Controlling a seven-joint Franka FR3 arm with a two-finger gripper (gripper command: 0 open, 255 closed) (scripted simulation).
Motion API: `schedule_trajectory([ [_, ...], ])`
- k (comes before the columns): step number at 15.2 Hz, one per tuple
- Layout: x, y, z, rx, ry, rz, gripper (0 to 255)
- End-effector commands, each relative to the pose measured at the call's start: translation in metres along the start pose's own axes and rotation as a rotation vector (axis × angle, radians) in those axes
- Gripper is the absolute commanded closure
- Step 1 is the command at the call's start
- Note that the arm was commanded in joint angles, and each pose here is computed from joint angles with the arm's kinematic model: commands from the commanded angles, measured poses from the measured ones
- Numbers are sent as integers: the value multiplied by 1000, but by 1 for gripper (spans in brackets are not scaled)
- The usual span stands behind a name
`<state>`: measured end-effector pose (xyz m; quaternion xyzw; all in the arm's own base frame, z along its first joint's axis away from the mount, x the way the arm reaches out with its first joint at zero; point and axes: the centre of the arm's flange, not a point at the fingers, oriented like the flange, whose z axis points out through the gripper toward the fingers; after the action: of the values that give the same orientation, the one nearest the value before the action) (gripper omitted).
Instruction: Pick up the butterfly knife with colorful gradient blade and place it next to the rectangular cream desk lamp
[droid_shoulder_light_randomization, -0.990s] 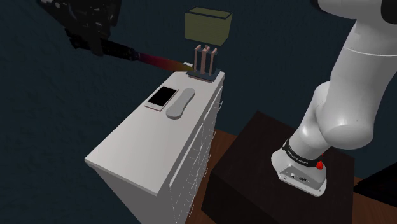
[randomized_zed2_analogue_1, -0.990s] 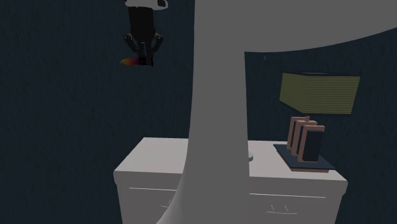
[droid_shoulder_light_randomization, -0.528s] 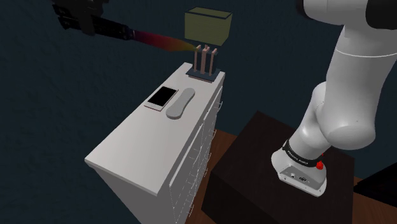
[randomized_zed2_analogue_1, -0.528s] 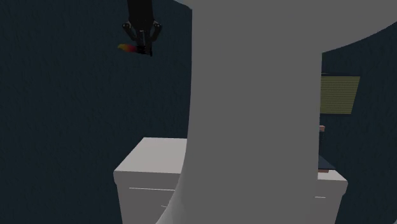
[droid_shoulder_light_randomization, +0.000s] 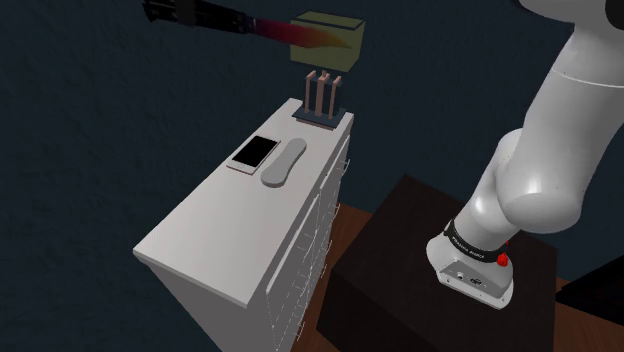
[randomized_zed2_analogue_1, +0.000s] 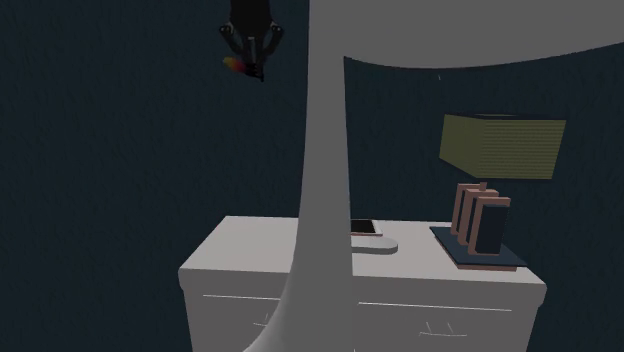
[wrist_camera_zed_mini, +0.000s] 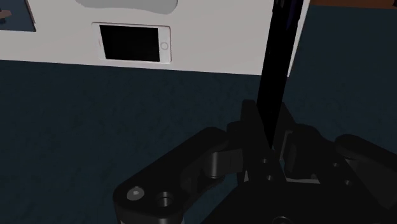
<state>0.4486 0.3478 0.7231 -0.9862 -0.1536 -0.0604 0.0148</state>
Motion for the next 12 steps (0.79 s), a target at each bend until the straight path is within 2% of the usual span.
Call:
schedule_trajectory([
  [1,-9,25,0,1,0,0,255],
  [12,-44,166,-6,1,0,0,255],
])
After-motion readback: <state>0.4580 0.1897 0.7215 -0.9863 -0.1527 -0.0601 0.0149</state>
